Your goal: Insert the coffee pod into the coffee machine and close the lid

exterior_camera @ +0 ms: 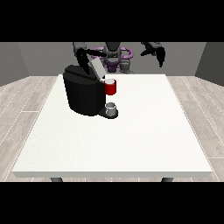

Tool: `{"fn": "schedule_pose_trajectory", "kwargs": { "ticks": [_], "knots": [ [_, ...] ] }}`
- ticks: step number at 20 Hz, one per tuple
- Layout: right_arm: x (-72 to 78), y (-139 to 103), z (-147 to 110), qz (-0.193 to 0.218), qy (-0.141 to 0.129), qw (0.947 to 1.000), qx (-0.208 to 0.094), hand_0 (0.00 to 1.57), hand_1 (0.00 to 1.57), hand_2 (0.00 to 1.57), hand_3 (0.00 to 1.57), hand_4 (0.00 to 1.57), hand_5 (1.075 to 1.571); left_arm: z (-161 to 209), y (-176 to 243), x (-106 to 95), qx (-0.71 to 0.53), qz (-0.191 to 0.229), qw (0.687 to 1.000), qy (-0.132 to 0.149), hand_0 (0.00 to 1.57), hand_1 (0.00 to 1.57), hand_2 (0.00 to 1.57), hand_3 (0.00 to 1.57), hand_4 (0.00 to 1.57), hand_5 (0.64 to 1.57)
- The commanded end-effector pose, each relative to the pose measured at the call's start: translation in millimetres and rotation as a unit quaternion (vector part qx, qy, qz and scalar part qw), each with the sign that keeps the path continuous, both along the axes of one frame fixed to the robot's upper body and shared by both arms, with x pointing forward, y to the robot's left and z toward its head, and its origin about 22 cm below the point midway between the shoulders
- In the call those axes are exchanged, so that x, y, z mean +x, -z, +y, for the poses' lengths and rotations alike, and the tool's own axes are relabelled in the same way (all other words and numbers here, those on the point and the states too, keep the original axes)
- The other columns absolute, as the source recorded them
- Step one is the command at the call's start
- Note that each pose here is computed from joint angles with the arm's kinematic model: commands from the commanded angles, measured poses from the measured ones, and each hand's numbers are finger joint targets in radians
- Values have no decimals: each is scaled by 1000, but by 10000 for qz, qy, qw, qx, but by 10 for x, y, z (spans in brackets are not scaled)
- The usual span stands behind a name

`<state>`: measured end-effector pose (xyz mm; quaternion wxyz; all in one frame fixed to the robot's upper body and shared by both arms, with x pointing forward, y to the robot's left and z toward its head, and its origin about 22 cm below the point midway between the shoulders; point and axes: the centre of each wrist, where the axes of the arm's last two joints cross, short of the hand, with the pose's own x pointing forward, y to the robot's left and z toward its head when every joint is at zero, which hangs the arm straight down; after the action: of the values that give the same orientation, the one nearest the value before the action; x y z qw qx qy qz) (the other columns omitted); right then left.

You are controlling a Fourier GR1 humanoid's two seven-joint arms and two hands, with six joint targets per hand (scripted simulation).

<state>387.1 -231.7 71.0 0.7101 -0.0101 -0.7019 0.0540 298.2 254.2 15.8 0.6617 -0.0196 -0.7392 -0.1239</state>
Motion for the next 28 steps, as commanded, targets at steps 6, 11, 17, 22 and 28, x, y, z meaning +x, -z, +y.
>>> {"fn": "schedule_pose_trajectory", "kwargs": {
  "ticks": [6, 11, 17, 22, 28],
  "knots": [
    [144, -191, 125, -406, -279, 9986, -175, 0, 0, 0, 0, 129, 1571, 127, 19, -30, 110, -164, 9994, -289, 0, 0, 0, 0, 346, 1571],
    [233, -274, 290, -583, -356, 9966, -460, 0, 0, 0, 0, 214, 1571, -14, -311, 74, 146, -226, 9996, -128, 0, 0, 0, 0, 363, 1571],
    [259, -485, 455, -750, -700, 9923, -695, 0, 0, 0, 0, 107, 1571, 69, -81, -28, 208, -85, 9997, -104, 0, 0, 0, 0, 319, 1571],
    [331, -857, 666, -1003, -630, 9903, -723, 0, 0, 0, 0, 0, 1571, -21, -236, 113, 155, -358, 9992, 44, 0, 0, 0, 0, 326, 1571],
    [286, -1006, 724, -1234, -722, 9814, -1281, 0, 0, 0, 0, 82, 1571, -106, -98, 76, 89, -438, 9988, 190, 0, 0, 0, 0, 407, 1571]
  ]
}}
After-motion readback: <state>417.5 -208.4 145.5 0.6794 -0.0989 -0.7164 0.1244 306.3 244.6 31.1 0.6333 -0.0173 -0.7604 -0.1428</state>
